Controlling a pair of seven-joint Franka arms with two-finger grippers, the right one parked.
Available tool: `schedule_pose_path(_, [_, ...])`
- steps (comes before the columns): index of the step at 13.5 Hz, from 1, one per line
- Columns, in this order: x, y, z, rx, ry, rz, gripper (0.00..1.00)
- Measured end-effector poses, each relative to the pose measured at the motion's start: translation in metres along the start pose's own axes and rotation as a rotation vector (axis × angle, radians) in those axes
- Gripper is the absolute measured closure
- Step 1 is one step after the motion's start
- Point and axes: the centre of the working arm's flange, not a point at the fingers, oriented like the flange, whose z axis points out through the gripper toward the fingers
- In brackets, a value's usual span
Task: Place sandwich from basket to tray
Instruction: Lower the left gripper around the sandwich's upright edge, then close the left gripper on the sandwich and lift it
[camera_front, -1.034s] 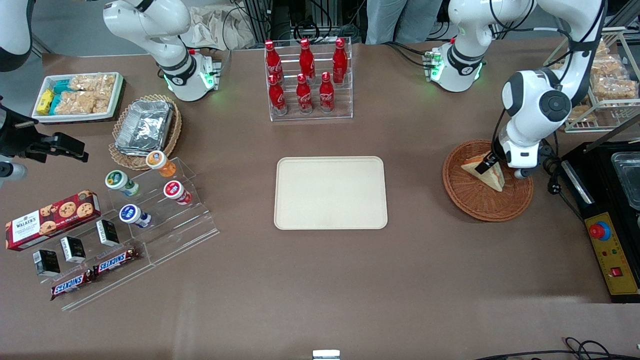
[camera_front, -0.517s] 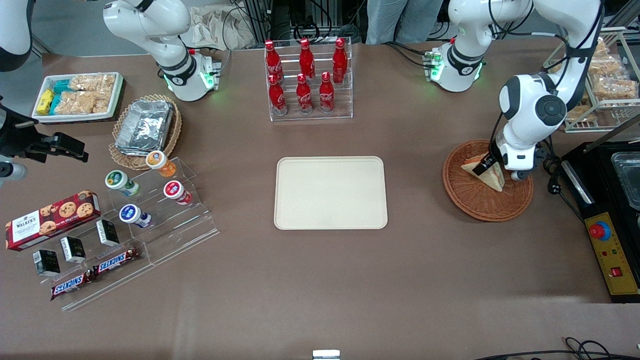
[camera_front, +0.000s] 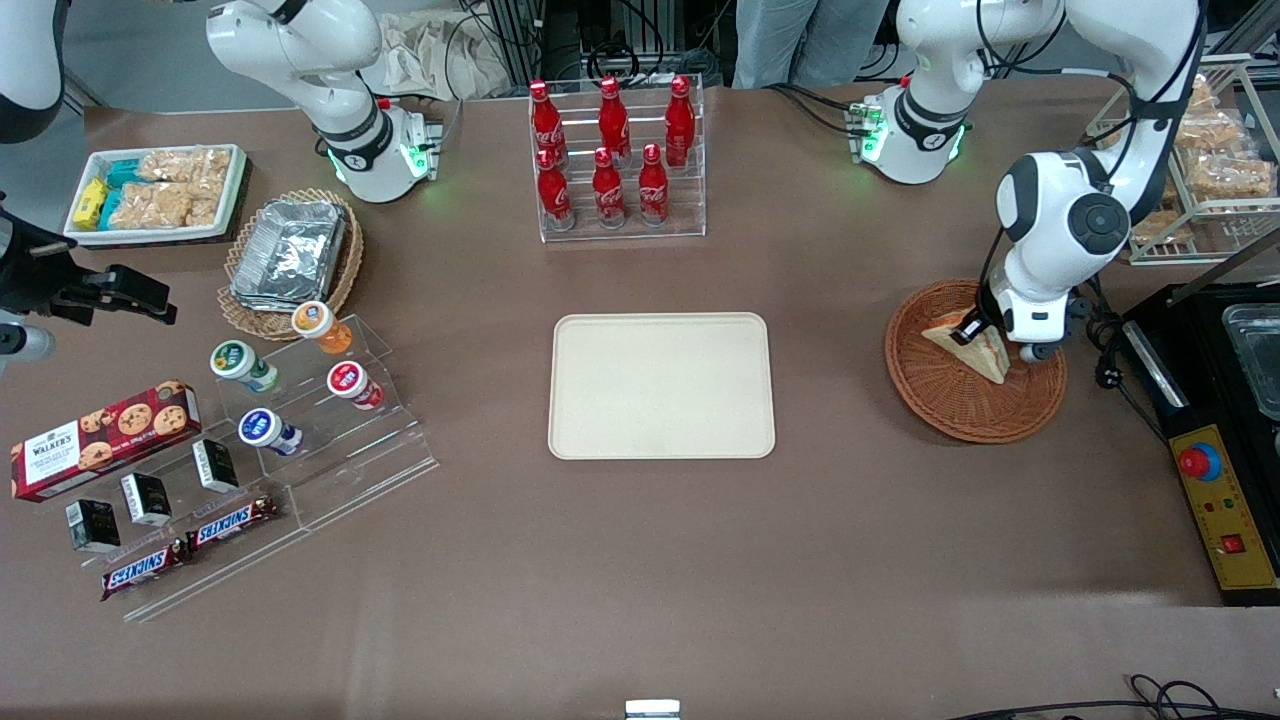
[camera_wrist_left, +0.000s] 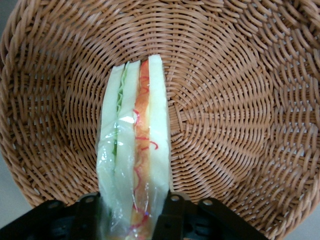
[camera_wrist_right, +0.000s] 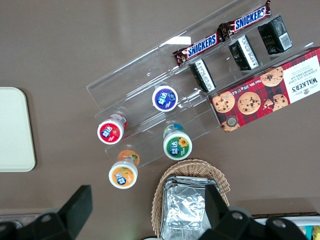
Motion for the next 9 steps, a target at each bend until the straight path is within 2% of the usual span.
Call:
schedule_pose_path(1, [0.0, 0.0, 0.0, 0.0, 0.0, 0.0, 0.69])
schedule_pose_path(6, [0.0, 0.001, -0.001, -0.002, 0.002, 0.002, 0.69])
schedule_pose_path(9, [0.002, 0.002, -0.019, 0.004, 0.003, 0.008, 0.79])
